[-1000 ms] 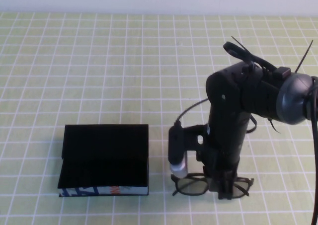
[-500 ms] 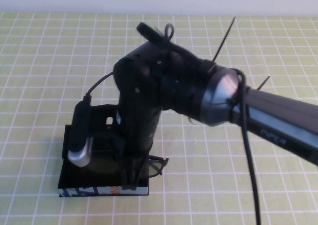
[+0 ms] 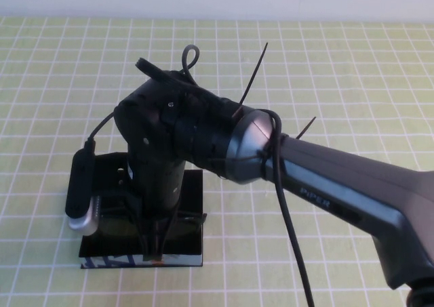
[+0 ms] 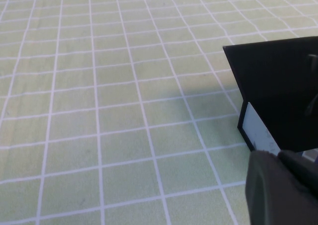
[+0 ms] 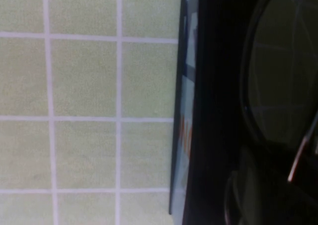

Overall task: Return glasses to glasses case
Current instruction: Place the glasses in the glasses case

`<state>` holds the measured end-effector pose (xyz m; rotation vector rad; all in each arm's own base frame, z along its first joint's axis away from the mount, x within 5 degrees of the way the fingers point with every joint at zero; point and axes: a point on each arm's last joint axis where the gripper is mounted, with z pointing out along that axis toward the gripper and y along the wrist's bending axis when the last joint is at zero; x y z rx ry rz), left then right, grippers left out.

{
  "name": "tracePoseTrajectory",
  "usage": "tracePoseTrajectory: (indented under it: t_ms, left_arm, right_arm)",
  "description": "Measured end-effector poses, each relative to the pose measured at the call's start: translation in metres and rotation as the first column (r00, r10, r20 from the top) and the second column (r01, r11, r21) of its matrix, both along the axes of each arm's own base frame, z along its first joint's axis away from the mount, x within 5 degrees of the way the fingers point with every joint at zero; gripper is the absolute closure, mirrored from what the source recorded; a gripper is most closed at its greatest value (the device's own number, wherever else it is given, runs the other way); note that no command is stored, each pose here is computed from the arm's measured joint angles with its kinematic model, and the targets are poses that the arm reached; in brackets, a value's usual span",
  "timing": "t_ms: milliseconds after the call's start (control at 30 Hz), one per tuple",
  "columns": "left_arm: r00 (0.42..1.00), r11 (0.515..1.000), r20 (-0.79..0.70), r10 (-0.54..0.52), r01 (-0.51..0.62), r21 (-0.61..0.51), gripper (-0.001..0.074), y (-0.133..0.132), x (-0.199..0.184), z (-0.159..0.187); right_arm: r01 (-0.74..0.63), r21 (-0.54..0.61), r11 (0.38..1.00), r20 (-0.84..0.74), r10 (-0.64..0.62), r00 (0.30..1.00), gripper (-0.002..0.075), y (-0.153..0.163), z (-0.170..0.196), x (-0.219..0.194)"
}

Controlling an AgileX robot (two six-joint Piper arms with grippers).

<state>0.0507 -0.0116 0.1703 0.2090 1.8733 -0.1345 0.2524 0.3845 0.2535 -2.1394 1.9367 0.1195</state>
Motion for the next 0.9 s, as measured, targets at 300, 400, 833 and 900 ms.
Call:
tracePoseTrajectory:
  t_ms: [300, 400, 833, 900]
  left_arm:
    - [1.000, 1.000, 0.000, 0.000, 0.000, 0.000, 0.0739, 0.000, 0.000, 0.000]
    - [1.000, 1.000, 0.000, 0.000, 0.000, 0.000, 0.0739, 0.000, 0.000, 0.000]
    - [1.000, 1.000, 0.000, 0.000, 0.000, 0.000, 0.0739, 0.000, 0.000, 0.000]
    - [1.000, 1.000, 0.000, 0.000, 0.000, 0.000, 0.0739, 0.000, 0.000, 0.000]
  right_arm:
    - [0.004, -0.025, 1.000, -0.016, -0.005, 1.000, 0.0694, 0.005, -0.014, 0.000]
    - [0.009, -0.031, 0.999, -0.020, -0.009, 1.000, 0.0694, 0.006, -0.017, 0.000]
    - [0.023, -0.041, 0.999, -0.005, -0.023, 1.000, 0.0694, 0.008, -0.017, -0.003]
    - [0.021, -0.042, 0.999, -0.004, -0.021, 1.000, 0.0694, 0.009, -0.017, -0.005]
